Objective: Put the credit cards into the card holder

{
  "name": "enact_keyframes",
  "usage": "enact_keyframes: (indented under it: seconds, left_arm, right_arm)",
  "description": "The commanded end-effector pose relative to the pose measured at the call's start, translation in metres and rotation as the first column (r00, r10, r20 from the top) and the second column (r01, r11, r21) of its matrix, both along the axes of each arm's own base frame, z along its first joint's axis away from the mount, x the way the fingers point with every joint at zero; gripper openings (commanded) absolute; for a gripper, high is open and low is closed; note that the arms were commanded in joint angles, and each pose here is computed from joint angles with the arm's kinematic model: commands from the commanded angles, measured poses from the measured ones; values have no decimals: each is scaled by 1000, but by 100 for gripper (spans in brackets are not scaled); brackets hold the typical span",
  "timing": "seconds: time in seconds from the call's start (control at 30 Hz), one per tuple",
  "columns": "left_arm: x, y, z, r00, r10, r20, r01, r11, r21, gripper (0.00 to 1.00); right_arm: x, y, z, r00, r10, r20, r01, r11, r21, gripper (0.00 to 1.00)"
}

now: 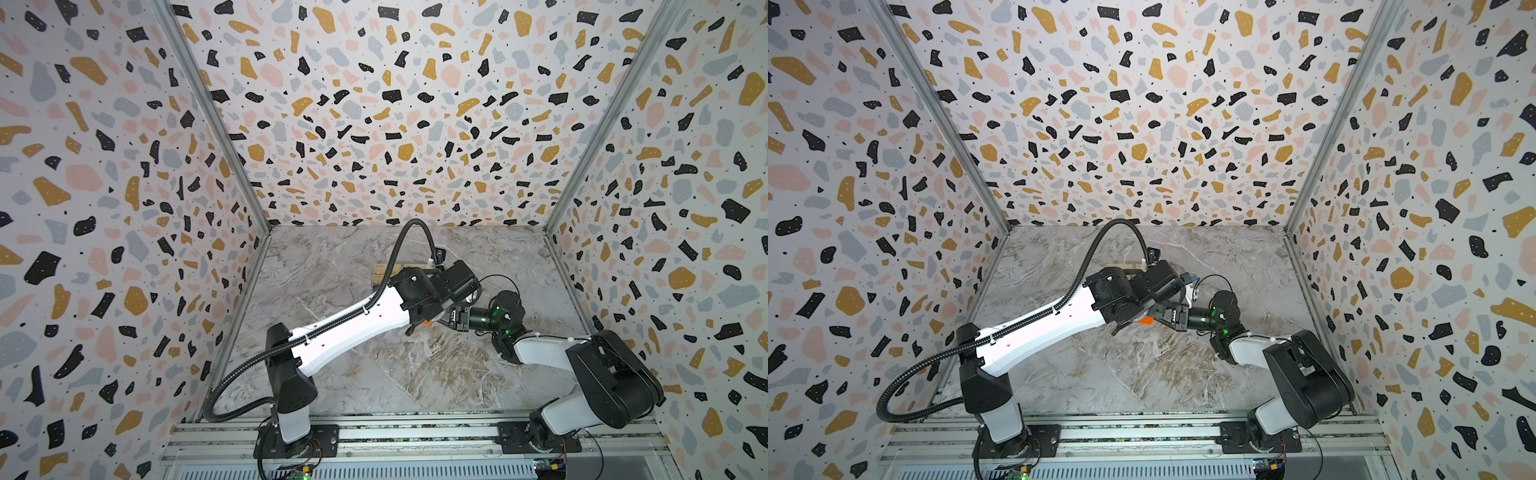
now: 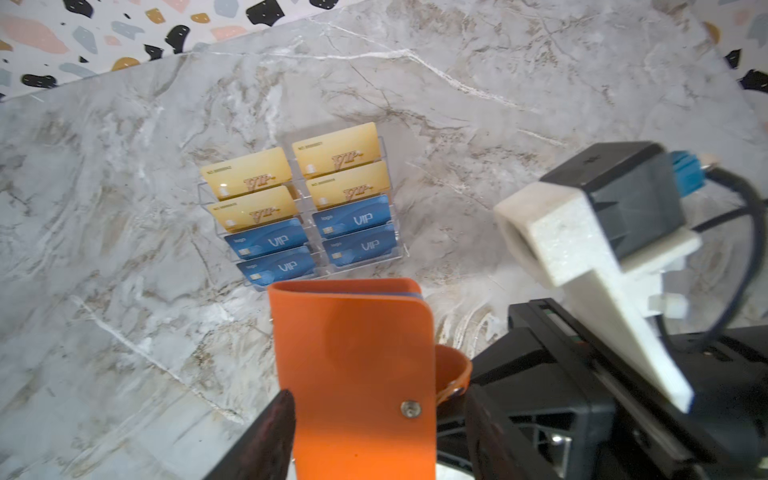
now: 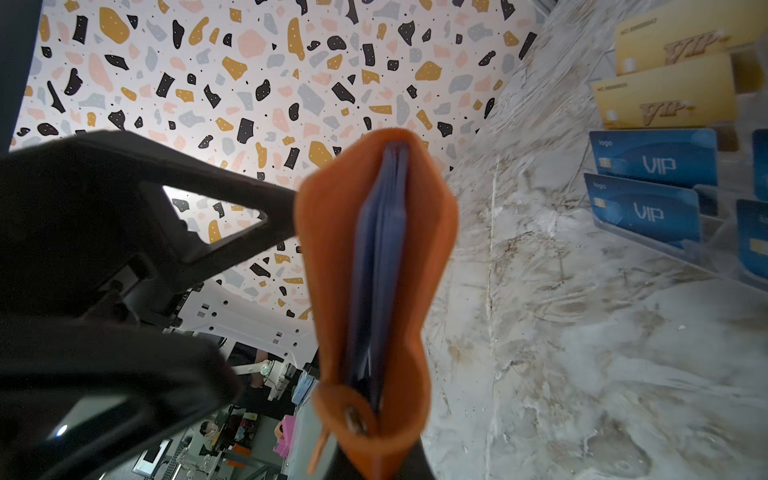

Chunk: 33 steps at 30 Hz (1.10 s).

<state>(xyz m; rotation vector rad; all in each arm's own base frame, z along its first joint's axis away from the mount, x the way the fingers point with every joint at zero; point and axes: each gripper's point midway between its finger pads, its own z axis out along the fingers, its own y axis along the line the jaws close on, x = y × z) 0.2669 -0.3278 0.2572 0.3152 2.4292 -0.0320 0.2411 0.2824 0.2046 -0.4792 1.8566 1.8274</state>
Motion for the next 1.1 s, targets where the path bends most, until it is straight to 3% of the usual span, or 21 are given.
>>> enact_keyframes:
  seconds: [0.0,0.43,0.8,1.07]
  left_arm:
    - [3,10,-3,999,18,29,-19,999,41,68]
    - [12,-9,-12,1000,-14,-3,13,999,-42,67]
    - [16,0,-37,1000,12,-29,-10,999,49,67]
    - [17,18,-34,999,42,-13,-41,995,93,63]
  right_arm:
    - [-1,0,9,998,-6,58,5,1000,11,0]
    - [-1,1,5,997,-13,72,15,1000,-27,0]
    - [-3,1,5,997,-13,79,15,999,-30,0]
    - [-2,1,3,997,-14,74,17,999,-34,0]
